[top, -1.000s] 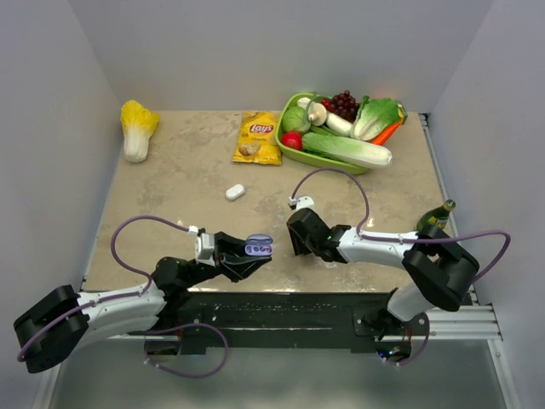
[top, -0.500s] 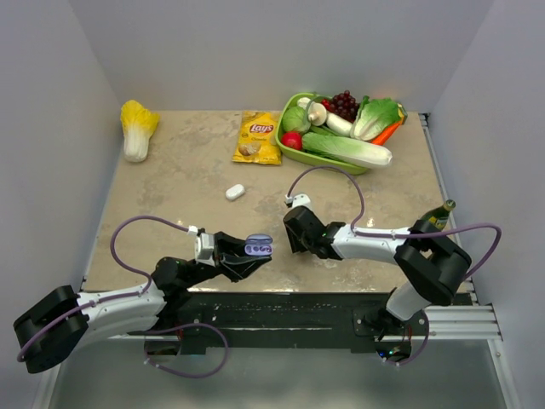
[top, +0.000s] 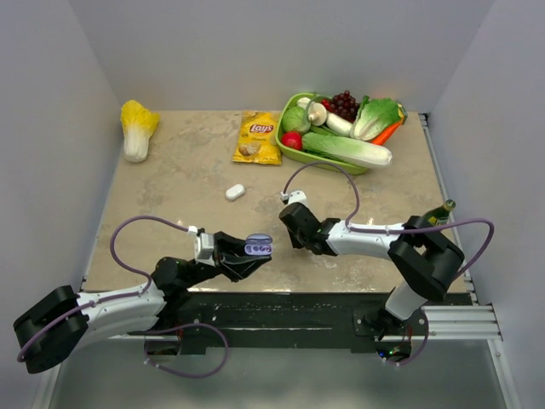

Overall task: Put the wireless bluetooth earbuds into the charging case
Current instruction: Pick up the earbud from the center of the board.

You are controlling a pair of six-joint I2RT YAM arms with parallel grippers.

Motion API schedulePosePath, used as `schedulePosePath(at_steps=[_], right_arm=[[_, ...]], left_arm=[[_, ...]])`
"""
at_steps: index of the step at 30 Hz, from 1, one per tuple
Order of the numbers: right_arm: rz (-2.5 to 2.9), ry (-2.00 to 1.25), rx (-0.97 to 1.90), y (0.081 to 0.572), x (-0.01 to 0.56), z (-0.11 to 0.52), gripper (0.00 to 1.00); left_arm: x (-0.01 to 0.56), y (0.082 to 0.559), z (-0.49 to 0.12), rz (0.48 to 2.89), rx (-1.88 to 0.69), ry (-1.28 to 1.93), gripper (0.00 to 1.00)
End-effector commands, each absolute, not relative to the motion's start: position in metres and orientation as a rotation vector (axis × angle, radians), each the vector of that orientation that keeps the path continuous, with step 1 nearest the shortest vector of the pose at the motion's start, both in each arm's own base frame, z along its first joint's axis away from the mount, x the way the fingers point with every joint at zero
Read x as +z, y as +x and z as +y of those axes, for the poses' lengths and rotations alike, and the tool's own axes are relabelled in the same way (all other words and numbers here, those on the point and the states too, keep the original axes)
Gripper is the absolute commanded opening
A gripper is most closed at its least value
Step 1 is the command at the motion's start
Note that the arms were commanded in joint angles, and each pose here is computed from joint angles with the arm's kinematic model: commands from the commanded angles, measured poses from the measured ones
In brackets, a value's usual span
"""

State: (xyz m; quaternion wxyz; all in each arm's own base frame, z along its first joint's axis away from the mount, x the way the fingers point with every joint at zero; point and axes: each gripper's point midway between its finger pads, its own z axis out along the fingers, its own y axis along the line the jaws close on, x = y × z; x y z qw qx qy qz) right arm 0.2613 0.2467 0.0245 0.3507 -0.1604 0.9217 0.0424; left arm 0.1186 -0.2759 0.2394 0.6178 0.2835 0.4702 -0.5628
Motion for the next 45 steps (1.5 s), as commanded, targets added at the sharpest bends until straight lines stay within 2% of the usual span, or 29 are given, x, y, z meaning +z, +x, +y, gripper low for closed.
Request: schedulePosePath(at_steps=[1,7,14,30,40,45], right_arm=[[2.367,-0.414,0.079,0.270,0.031,0.248,0.25],[2.351,-0.394,0.097,0.270,0.039,0.248,0.38],[2.331,-0.388,0.111,0.271,0.048,0.248,0.39],[2.365,-0.402,0.084,0.266,0.034,0.243,0.29],[2.394,-0.423,0.061,0.265,0.024,0.243,0.28],[2.399,-0.424,0.063,0.266,0.022,0.244,0.19]], left_arm=[[0.194,0.106,-0.258,1.144,-1.275,0.671,0.00],[0.193,0.106,-0.258,1.143,-1.274,0.669,0.00],[0.193,0.106,-0.257,1.143,-1.274,0.668,0.00],[0.192,0.105,-0.256,1.148,-1.278,0.664,0.00],[0.192,0.105,-0.256,1.146,-1.279,0.662,0.00],[0.192,0.105,-0.256,1.145,-1.278,0.663,0.00]])
